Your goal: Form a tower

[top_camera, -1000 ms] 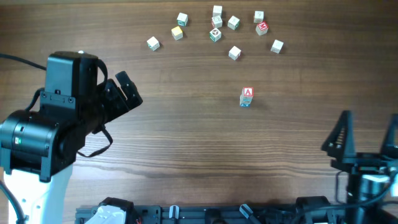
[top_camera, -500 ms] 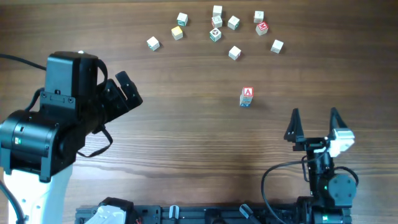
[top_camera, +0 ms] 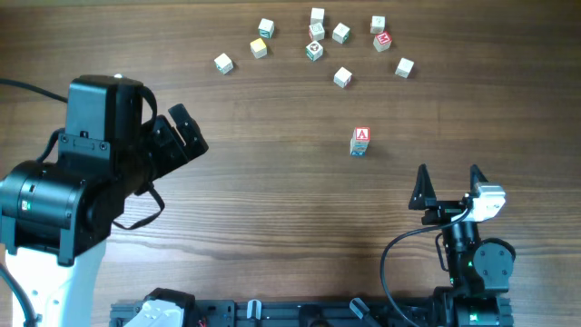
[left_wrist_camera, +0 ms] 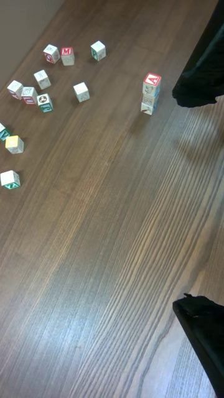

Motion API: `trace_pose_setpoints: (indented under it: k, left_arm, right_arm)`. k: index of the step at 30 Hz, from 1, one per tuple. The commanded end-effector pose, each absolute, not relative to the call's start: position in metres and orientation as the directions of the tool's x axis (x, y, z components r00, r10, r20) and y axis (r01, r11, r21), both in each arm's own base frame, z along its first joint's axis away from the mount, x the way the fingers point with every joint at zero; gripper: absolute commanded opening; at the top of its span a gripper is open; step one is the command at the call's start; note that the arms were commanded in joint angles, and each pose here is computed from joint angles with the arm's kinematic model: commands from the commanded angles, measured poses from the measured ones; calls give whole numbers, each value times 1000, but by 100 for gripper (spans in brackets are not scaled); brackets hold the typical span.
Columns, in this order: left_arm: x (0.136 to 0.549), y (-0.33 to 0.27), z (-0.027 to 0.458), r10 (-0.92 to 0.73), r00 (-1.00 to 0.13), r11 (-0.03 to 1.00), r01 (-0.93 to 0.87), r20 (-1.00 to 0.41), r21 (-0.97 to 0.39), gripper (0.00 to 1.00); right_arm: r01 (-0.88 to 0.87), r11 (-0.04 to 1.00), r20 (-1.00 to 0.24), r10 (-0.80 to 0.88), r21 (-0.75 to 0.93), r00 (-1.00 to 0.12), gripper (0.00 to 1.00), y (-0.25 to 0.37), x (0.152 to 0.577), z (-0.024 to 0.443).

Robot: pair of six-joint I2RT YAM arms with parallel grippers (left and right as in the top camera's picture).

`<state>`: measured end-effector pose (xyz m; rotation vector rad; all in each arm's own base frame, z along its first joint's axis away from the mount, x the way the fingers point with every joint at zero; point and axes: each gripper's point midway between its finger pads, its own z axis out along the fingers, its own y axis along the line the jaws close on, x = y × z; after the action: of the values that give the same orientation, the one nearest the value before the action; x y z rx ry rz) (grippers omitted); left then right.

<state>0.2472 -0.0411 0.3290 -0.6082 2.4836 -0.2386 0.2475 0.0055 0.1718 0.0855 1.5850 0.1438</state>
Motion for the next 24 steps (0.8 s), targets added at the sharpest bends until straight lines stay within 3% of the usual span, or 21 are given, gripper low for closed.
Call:
trace_pose_setpoints:
  k: [1, 16, 20, 24]
  left_arm:
    - [248, -40, 330, -471, -731, 881, -374, -493, -288, 100]
    - [247, -39, 330, -471, -732, 882, -375, -492, -286, 100]
    - [243, -22, 338, -444, -696, 894, -387, -564, -226, 100]
    - [224, -18, 356, -456, -648, 889, -367, -610, -274, 100]
  right_arm:
    - [-49, 986, -988, 157, 157, -5, 100, 7, 247, 176]
    - [-50, 986, -988, 157, 157, -5, 100, 7, 247, 176]
    - [-50, 986, -988, 157, 157, -6, 100, 7, 247, 175]
    - [-49, 986, -988, 157, 157, -6, 100, 7, 247, 175]
